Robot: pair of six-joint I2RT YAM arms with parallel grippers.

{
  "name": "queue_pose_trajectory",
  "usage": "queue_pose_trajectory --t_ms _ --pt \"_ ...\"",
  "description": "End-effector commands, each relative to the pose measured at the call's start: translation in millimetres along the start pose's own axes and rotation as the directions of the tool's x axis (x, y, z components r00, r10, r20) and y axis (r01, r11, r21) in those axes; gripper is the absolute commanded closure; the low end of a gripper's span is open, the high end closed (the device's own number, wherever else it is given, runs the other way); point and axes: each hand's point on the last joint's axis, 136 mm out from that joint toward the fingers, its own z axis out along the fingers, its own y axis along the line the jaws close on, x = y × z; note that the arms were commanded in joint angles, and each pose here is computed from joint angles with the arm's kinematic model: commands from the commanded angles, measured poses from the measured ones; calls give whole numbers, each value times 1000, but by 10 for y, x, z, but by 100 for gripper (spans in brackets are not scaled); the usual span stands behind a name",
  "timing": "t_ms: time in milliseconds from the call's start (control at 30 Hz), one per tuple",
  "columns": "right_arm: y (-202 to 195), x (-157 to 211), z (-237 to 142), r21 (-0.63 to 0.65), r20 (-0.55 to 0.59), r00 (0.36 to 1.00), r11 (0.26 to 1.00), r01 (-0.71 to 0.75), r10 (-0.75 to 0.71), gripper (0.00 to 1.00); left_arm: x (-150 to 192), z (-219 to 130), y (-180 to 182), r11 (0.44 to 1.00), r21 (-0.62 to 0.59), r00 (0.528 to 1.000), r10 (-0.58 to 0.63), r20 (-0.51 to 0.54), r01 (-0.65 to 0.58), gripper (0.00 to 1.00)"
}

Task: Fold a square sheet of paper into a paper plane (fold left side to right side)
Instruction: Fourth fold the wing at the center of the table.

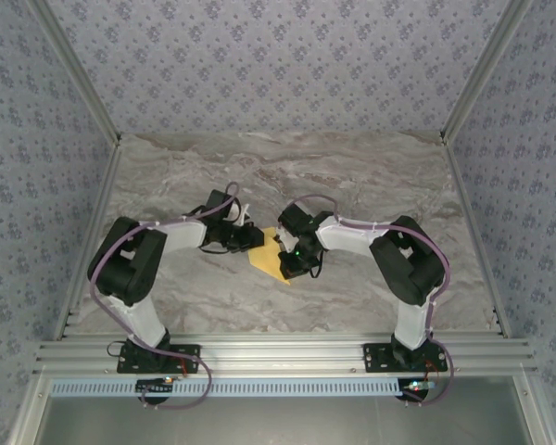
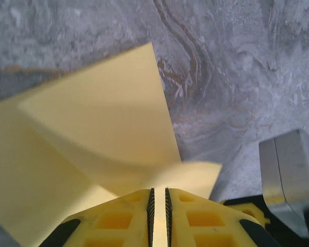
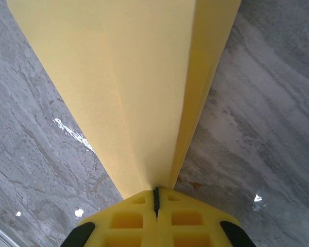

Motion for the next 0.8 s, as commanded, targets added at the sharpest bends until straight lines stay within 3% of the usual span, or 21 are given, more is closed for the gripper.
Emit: queue_pose_trajectory --t_ms 0,533,767 --pt "-580 651 283 241 -228 970 970 -32 88 100 -173 35 -4 998 -3 998 62 16 -62 85" --pt "-613 686 273 257 -241 966 966 -24 88 100 -228 133 530 991 -128 1000 26 0 -26 85" --pt "-639 724 282 265 -249 964 964 -22 91 100 -491 -32 668 988 -156 999 15 38 -9 84"
